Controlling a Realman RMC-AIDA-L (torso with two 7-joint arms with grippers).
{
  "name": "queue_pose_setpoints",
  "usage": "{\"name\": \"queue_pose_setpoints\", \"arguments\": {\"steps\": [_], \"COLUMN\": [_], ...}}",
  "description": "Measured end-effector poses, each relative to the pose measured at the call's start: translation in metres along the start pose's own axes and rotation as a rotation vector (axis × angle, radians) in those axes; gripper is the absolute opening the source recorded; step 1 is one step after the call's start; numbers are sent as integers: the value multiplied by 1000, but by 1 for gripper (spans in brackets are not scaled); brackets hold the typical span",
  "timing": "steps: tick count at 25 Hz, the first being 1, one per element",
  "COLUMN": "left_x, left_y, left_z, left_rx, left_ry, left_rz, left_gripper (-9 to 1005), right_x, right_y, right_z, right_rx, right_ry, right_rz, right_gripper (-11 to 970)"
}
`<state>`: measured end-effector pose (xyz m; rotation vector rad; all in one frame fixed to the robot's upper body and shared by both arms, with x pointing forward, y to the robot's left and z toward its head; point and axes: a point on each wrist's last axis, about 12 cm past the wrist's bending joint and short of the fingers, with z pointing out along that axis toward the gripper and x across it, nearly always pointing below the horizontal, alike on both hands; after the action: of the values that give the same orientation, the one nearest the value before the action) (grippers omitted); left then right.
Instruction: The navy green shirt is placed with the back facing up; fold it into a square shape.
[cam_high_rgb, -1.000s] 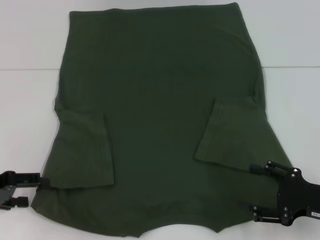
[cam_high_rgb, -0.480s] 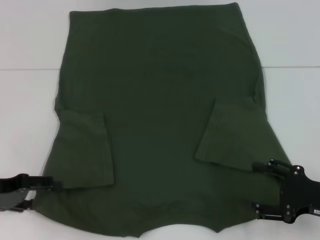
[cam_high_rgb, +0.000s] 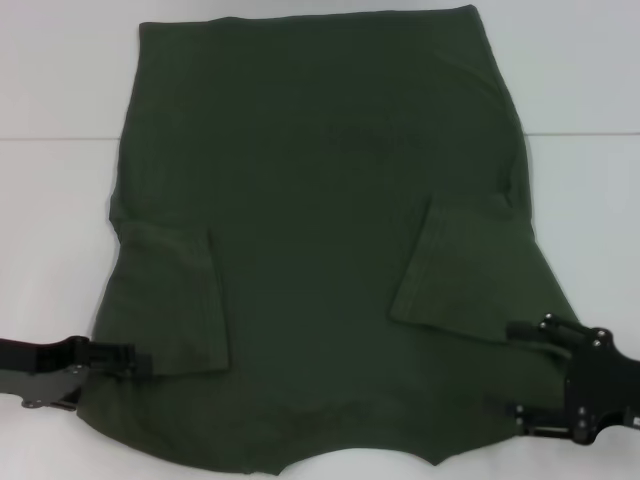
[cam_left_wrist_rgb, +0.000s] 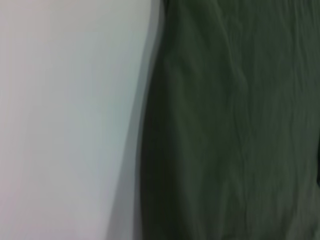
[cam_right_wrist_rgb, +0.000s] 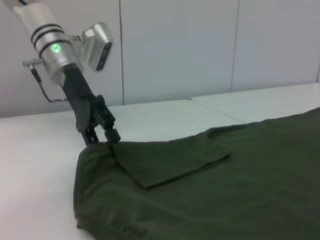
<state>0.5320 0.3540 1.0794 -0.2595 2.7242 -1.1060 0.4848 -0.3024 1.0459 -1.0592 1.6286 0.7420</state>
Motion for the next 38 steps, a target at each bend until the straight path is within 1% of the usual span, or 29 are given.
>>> {"name": "queue_pose_setpoints", "arguments": {"steps": [2,4,10,13,14,16,19,20,21,24,25,27,29,32,34,38], "left_x": [0,0,0,0,0,0,-1,-1,-1,-2,-2,-2,-3,-3,-3,-4], "left_y": [-2,-3,-3,-2,-2,-1,-2,-2,-2,-3,-3,-3,-4,-5,-5,-5], "left_z": [1,3,5,4,3,3,2,3,3,2,2,2,3,3,3,2], "left_rx": [2,6,-6,-10,-11,-13,-14,-14,-14,-12,-10,-8,-7,-5,-5,-4], "left_ry": [3,4,2,-7,-8,-9,-8,-7,-7,-8,-9,-8,-5,-1,-1,-9], "left_rz": [18,41,56,54,54,57,69,74,80,90,93,98,101,109,114,126], "left_gripper": [868,829,714,656,617,541,425,376,327,181,152,94,36,38,39,41], "right_x": [-2,-4,-10,-16,-19,-29,-55,-72,-72,-94,-97,-101,-103,-103,-99,-90], "right_y": [-1,-2,-8,-12,-15,-20,-31,-42,-42,-63,-70,-79,-85,-91,-94,-94], "right_z": [-4,-6,-13,-18,-21,-29,-50,-62,-62,-77,-82,-89,-92,-88,-81,-67], "right_rx": [10,16,27,37,42,37,34,57,57,151,184,228,260,305,316,300], "right_ry": [-17,-27,-19,-10,-5,2,38,113,113,243,276,328,404,508,562,624], "right_rz": [0,4,51,101,126,189,331,461,461,669,755,861,911,933,939,950], "right_gripper": [923,924,923,923,922,922,921,920,920,919,918,917,916,915,915,914]}}
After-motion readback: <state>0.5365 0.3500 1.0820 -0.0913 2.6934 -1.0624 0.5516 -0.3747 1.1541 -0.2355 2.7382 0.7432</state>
